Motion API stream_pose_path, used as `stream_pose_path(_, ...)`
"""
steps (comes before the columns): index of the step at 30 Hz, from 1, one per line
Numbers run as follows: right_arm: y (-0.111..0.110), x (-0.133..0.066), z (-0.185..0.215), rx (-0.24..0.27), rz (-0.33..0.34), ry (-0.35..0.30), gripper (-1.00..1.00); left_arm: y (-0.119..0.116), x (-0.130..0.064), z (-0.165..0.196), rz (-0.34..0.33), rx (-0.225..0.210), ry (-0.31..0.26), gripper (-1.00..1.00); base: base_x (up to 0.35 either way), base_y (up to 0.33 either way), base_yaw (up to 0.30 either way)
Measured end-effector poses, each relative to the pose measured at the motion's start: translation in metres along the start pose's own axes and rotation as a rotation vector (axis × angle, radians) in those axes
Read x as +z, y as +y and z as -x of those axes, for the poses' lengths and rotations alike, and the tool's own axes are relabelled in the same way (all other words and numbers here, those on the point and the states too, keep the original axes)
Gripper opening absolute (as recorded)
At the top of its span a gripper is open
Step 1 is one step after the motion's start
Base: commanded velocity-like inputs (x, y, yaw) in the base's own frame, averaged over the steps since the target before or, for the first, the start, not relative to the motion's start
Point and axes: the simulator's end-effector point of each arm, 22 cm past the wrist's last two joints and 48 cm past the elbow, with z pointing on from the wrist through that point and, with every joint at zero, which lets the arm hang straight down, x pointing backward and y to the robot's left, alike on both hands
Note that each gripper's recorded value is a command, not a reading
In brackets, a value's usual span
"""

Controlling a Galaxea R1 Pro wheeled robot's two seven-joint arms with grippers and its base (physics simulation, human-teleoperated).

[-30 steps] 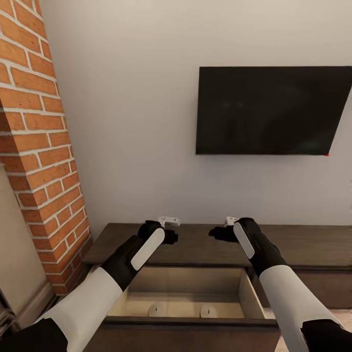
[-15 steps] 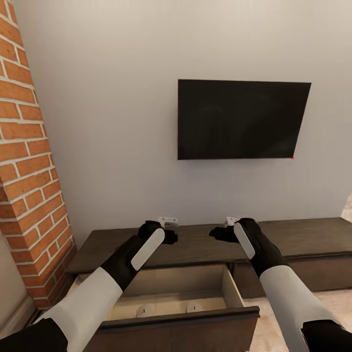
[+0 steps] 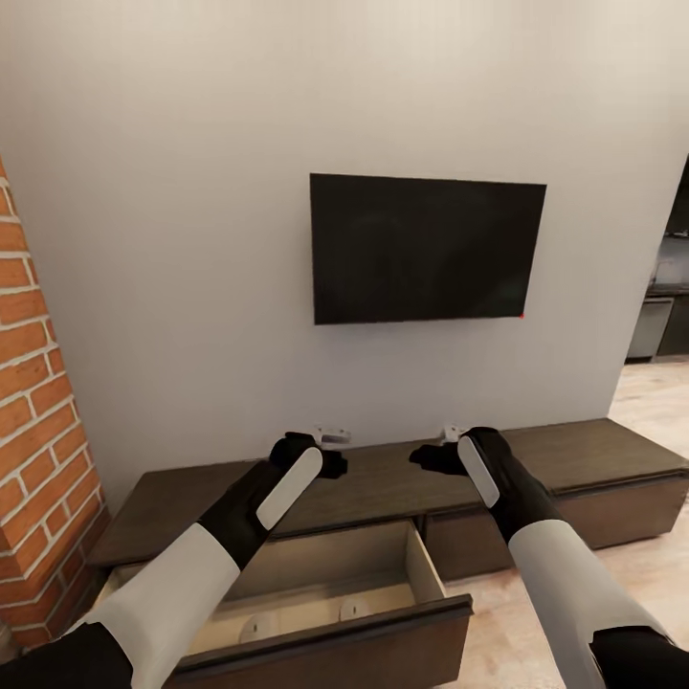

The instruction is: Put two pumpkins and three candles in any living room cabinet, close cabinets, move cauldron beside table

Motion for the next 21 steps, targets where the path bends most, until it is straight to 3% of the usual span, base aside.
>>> stream_pose_path(21, 0.009, -0.035, 0.041, -0.002, 0.002, -0.021, 1.0, 0.003, -0.033, 0.044, 0.009, 0.003, -0.027, 1.0, 0.0, 0.0, -0.225)
